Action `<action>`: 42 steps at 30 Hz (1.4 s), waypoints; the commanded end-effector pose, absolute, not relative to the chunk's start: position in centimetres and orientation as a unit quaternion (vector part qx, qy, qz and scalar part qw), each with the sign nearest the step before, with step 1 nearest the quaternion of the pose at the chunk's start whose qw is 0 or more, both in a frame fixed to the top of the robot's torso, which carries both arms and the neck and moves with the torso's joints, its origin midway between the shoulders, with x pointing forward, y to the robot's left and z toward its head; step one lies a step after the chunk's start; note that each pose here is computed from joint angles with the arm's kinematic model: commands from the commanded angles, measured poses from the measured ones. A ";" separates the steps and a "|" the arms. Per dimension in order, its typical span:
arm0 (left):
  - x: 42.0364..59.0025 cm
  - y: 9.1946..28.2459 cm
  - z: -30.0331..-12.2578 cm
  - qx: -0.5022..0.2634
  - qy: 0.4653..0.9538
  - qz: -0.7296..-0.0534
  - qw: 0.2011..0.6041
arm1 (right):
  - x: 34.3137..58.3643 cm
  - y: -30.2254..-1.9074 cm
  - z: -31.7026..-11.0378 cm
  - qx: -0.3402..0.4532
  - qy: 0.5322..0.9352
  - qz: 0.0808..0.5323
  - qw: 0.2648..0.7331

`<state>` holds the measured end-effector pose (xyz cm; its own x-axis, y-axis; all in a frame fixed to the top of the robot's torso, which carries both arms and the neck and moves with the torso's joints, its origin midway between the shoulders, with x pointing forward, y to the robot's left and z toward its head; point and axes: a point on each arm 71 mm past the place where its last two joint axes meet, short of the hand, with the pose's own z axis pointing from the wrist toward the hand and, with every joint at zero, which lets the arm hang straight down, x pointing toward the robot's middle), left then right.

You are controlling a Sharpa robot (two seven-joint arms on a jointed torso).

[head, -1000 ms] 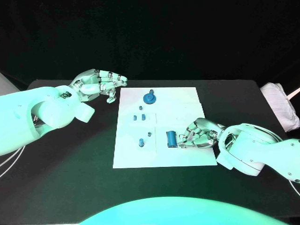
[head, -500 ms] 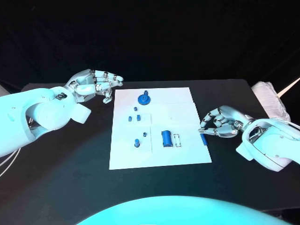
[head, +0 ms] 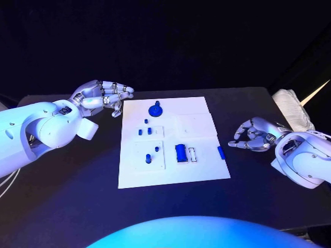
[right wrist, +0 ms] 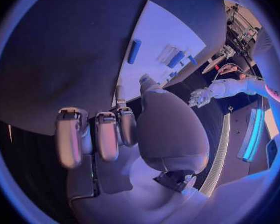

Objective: Assemble the parts on the task board

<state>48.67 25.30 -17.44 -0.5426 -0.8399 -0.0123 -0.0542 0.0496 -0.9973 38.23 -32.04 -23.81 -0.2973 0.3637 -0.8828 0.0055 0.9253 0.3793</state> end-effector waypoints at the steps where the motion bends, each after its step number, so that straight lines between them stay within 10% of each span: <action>1: 48.6 25.2 -17.4 -0.345 0.641 -0.604 0.325 | 38.1 -31.9 -24.8 0.106 0.809 0.123 0.565; 42: 48.5 25.5 -17.4 -0.348 0.644 -0.600 0.324 | 38.4 -28.6 -28.5 0.120 0.829 0.141 0.528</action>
